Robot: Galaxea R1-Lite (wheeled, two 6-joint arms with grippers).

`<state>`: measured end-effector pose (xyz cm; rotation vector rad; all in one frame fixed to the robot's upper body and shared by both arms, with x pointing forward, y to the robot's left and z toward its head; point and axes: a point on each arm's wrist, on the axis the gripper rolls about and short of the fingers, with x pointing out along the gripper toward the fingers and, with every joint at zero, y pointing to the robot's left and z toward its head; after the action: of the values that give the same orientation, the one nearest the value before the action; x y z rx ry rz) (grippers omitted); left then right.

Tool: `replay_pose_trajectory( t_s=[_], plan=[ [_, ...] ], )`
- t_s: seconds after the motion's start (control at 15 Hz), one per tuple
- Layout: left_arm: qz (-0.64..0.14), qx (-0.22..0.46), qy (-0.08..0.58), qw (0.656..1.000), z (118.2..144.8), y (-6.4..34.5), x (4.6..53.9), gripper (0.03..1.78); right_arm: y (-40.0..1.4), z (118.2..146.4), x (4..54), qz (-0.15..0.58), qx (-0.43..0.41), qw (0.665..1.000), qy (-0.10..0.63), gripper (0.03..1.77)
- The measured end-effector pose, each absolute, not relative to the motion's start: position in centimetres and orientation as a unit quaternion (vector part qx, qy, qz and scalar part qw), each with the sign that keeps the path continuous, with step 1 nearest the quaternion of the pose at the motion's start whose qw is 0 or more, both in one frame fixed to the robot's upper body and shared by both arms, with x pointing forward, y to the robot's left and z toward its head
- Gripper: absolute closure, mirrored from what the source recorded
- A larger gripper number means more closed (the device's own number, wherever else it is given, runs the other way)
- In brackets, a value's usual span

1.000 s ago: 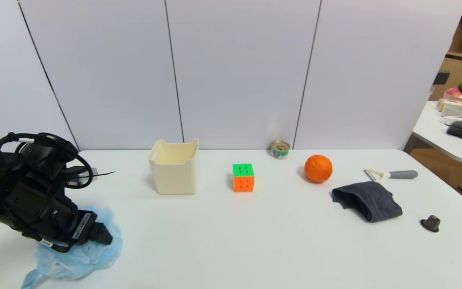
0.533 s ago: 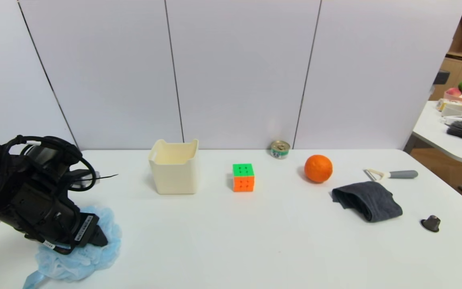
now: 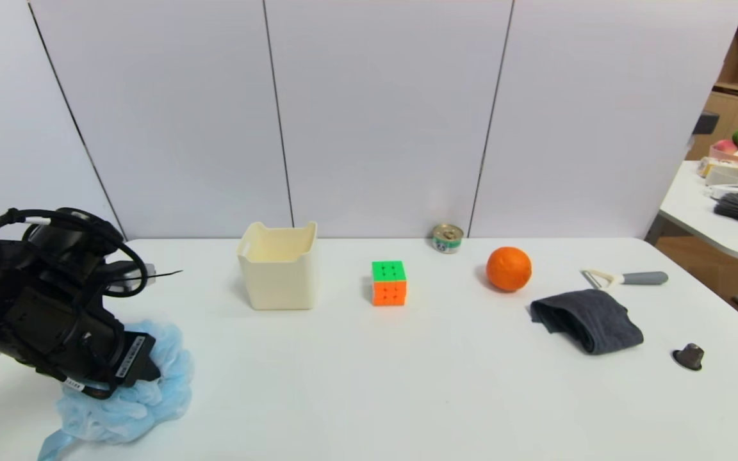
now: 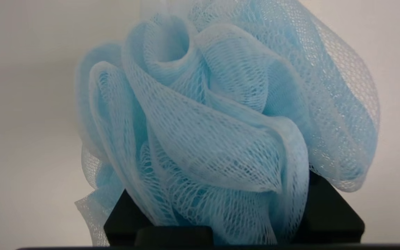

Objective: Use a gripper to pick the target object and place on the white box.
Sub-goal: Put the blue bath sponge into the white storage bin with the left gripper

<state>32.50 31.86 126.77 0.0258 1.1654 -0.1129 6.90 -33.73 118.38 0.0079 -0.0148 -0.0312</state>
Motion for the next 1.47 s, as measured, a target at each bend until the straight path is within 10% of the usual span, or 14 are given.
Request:
replay_pose_trajectory(
  t_s=[0.87,1.47],
  plan=[
    [-0.134,0.078,0.288,0.945,140.7,28.1,37.2,1.07,-33.7,118.4,6.9,-0.016,0.004,1.000,-0.007,0.10],
    [-0.190,0.116,0.252,0.942,138.3,23.2,43.7,1.08,-33.7,118.4,6.9,-0.016,0.004,1.000,-0.007,0.10]
  ],
)
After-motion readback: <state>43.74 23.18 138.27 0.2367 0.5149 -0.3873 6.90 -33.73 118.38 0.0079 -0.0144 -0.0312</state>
